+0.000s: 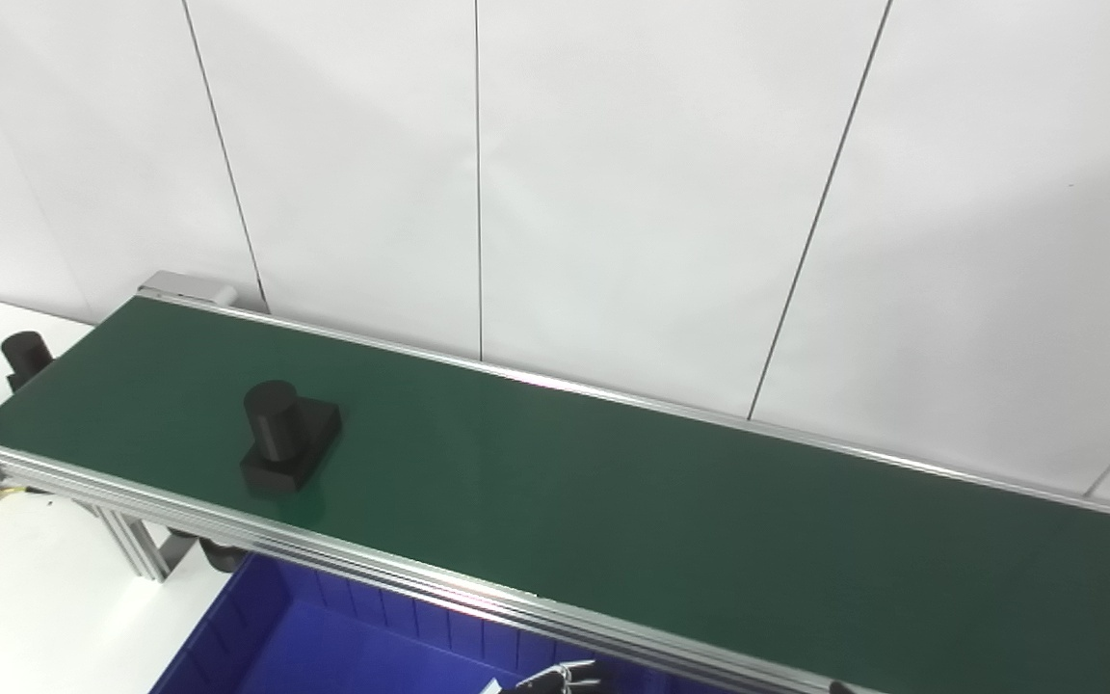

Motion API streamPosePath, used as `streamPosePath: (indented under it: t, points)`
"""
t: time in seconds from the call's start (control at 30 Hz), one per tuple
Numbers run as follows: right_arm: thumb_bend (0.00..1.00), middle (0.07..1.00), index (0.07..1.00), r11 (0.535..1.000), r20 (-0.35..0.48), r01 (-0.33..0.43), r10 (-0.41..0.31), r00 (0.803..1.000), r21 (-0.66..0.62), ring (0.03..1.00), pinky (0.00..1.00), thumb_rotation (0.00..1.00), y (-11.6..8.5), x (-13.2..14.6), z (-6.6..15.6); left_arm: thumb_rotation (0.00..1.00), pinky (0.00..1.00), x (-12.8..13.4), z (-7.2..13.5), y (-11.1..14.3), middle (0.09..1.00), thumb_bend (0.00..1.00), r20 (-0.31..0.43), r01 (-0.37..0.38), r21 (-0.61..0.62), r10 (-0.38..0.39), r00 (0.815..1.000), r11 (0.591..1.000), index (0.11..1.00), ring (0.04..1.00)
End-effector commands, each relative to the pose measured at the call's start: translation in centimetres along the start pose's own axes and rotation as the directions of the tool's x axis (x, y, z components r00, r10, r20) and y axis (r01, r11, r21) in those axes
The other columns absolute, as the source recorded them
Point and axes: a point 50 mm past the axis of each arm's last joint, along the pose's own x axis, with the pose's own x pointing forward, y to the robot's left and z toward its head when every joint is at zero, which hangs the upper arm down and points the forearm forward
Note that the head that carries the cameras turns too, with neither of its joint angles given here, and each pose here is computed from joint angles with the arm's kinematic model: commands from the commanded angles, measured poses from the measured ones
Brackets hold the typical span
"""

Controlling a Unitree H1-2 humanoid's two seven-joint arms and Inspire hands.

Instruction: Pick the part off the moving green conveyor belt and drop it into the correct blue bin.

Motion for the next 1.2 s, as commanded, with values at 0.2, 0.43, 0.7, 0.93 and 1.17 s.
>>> streamPosePath:
  t: [0.2,0.43,0.7,0.93,1.17]
  points:
    - [0.57,0.735,0.807,0.999,0.256,0.015,-0.004,0.967,-0.042,0.689,0.57,0.58,-2.2,3.1,8.6,0.26,0.65,1.1,0.7,-0.3,0.794,1.0,0.057,0.007,0.011,-0.008,0.998,1.0,0.817,0.751]
    - [0.81,0.683,0.724,0.995,0.367,0.017,0.02,0.93,-0.098,0.62,0.48,0.64,-3.6,5.8,13.1,0.25,0.65,1.1,0.7,-0.3,0.794,1.0,0.057,0.004,0.005,-0.004,0.998,1.0,0.813,0.752]
    - [0.84,0.686,0.724,0.987,0.407,-0.021,0.085,0.91,-0.159,0.618,0.45,0.65,-3.5,8.8,15.6,0.26,0.64,1.2,0.7,-0.1,0.791,1.0,0.056,0.009,0.015,-0.01,0.998,1.0,0.811,0.744]
    - [0.74,0.698,0.732,0.972,0.39,-0.061,0.148,0.909,-0.226,0.641,0.48,0.59,-2.9,11.0,17.0,0.26,0.64,1.2,0.7,-0.2,0.793,1.0,0.056,0.009,0.018,-0.01,0.998,1.0,0.814,0.744]
    - [0.65,0.752,0.785,0.953,0.358,-0.092,0.196,0.913,-0.288,0.712,0.56,0.44,-2.3,13.5,17.6,0.27,0.63,1.5,0.6,-0.2,0.794,1.0,0.053,0.009,0.026,-0.01,0.999,1.0,0.812,0.745]
